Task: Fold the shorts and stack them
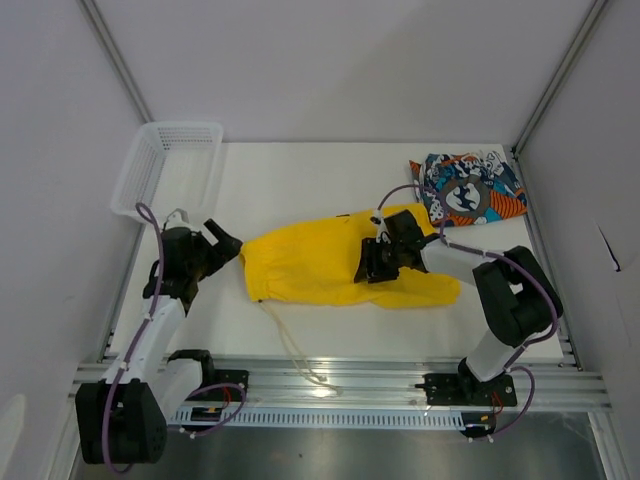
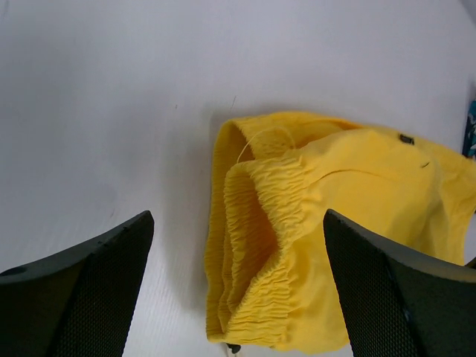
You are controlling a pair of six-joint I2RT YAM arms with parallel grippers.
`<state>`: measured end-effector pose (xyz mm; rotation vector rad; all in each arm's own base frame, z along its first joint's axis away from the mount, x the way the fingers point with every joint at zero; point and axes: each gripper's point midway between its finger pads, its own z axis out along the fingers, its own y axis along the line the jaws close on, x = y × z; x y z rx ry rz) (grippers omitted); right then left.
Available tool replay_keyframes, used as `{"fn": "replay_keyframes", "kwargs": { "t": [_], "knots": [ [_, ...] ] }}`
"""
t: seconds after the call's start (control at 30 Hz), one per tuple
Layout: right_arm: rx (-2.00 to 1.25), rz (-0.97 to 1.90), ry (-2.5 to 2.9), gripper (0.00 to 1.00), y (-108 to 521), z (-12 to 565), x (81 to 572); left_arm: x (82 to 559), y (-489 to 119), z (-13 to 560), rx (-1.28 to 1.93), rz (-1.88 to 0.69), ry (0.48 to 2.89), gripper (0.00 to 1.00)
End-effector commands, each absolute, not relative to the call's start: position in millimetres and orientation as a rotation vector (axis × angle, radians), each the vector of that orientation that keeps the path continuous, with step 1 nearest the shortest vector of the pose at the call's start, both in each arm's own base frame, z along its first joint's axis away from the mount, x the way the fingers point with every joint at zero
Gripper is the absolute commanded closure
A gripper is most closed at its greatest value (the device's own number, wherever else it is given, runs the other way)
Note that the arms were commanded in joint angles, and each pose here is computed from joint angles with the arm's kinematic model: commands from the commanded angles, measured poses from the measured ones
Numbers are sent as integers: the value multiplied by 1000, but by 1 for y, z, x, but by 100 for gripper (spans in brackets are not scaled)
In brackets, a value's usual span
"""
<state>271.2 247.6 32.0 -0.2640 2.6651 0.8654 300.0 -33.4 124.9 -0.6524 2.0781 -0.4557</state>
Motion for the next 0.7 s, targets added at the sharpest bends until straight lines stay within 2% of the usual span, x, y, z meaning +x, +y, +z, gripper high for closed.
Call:
{"fn": "replay_keyframes", "kwargs": {
  "t": [0.0,0.2,0.33,0.67],
  "knots": [
    [-274,777,2587,47,249,67,284,282,-49,101,-671,-557,2142,3],
    [-389,1132,2377,43,334,124,287,273,-64,98,-596,-653,2123,2],
    [-513,1417,2248,48,391,142,276,274,-63,107,-558,-656,2067,1],
    [-633,1782,2081,54,471,146,245,299,-65,116,-552,-718,2032,10]
  ]
}}
